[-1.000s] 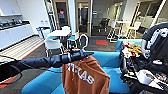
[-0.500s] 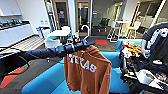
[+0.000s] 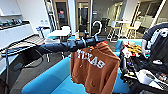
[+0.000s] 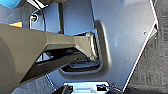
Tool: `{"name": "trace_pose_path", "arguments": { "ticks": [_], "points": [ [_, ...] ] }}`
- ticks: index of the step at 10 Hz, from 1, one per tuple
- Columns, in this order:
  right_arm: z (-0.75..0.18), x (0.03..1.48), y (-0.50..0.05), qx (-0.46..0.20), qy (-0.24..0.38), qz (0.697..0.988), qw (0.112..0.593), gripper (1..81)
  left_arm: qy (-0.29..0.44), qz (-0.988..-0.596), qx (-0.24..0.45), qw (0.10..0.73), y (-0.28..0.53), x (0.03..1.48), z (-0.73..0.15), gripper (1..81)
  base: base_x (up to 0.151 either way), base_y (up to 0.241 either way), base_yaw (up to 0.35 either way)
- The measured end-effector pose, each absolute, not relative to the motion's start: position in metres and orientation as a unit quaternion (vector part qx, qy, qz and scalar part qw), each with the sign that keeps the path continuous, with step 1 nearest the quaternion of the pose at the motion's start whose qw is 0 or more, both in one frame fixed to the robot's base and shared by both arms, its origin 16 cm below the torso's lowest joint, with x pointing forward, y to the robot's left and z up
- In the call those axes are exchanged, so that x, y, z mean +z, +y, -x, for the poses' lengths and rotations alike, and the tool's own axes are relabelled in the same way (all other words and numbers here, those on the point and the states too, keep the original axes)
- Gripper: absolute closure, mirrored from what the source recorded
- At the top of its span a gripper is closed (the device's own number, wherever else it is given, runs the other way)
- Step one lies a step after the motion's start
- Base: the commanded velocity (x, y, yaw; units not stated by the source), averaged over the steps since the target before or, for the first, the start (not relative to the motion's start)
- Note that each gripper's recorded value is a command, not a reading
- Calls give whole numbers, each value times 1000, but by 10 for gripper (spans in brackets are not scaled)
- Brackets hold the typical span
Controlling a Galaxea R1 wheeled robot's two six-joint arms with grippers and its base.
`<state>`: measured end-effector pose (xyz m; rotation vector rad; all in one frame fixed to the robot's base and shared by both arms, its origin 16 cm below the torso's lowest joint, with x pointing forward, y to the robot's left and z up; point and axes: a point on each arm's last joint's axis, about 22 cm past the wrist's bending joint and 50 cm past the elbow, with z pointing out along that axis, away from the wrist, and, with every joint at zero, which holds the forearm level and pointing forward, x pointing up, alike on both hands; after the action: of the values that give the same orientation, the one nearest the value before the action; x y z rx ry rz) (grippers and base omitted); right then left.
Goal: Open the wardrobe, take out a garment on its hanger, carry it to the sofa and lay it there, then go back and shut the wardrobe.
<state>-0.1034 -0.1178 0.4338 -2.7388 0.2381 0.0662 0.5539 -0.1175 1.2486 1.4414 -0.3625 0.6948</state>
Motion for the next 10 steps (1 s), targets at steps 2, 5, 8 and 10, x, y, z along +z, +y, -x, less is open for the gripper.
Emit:
{"name": "trace_pose_path", "arguments": {
  "ticks": [2, 5, 8, 10],
  "points": [
    [104, 434, -118, 24, 85, 977, 194, 10, -180, -634, 289, 694, -162, 1262, -534, 811, 0, 0, 0],
    [103, 434, -118, 24, 84, 977, 195, 10, -172, -637, 267, 702, -200, 1257, -529, 811, 0, 0, 0],
    [95, 432, -120, 32, 48, 979, 198, 10, -121, -655, 312, 678, -143, 1259, -576, 811, 0, 0, 0],
    [87, 430, -122, 38, 18, 979, 199, 10, -106, -665, 351, 651, -106, 1263, -596, 811, 0, 0, 0]
  ]
}}
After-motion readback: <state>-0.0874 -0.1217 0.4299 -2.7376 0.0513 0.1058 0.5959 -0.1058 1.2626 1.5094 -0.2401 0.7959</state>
